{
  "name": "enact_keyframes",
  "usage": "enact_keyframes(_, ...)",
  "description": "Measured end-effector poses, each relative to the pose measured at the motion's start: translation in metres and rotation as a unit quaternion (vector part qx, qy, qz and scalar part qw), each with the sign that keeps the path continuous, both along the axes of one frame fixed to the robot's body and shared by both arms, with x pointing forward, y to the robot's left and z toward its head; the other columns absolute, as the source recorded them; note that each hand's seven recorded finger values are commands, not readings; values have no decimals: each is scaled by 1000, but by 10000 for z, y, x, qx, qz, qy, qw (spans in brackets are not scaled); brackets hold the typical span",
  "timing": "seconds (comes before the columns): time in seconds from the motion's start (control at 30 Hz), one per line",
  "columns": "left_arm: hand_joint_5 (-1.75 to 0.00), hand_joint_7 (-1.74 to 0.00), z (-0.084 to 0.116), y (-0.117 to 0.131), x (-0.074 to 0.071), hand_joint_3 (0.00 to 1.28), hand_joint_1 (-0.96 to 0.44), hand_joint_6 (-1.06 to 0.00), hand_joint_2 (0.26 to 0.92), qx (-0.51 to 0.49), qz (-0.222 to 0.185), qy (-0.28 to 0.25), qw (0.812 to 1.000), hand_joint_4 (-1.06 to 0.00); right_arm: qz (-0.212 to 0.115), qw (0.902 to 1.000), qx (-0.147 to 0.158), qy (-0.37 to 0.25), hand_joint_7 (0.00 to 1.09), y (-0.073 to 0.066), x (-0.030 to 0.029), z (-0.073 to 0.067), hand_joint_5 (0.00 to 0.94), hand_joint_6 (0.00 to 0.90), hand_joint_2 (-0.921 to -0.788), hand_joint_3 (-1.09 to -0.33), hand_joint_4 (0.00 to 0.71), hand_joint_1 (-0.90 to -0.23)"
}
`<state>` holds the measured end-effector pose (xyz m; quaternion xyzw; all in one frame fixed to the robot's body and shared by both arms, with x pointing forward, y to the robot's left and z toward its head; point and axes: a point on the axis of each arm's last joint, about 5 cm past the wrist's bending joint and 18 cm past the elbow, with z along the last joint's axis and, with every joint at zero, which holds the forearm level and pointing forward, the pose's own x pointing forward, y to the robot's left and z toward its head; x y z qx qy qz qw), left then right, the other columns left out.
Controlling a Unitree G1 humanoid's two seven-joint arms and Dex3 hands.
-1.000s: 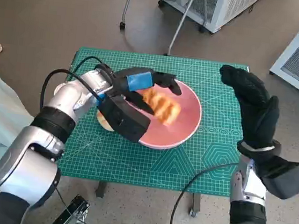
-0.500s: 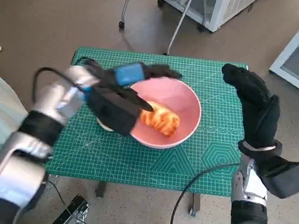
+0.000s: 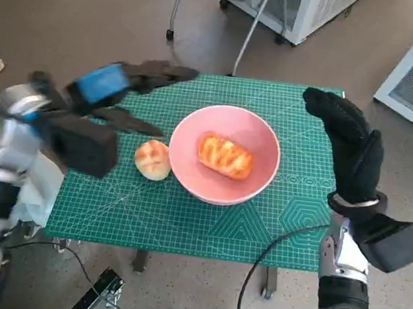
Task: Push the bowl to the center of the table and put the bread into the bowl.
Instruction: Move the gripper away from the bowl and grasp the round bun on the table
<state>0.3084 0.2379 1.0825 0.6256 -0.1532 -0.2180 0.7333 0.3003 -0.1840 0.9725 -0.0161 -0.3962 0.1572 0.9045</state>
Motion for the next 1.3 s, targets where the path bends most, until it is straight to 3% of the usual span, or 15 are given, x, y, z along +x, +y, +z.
enact_keyframes(0.33,0,-44,-103,227,-140,5,87,-455,849,240,677,602,9956,-301,86,9999,-17,50,756,14,22,-2,21,-1,-921,-815,374,-566)
enact_keyframes(0.73,0,-25,-249,284,-129,5,54,-449,851,241,1081,875,9900,-283,218,9997,27,62,756,19,48,8,21,-1,-921,-813,374,-572)
enact_keyframes(1.3,-4,-18,-893,85,63,4,-13,-461,852,565,1317,1560,9773,-292,297,9995,-6,62,756,16,66,28,21,-1,-921,-812,373,-575)
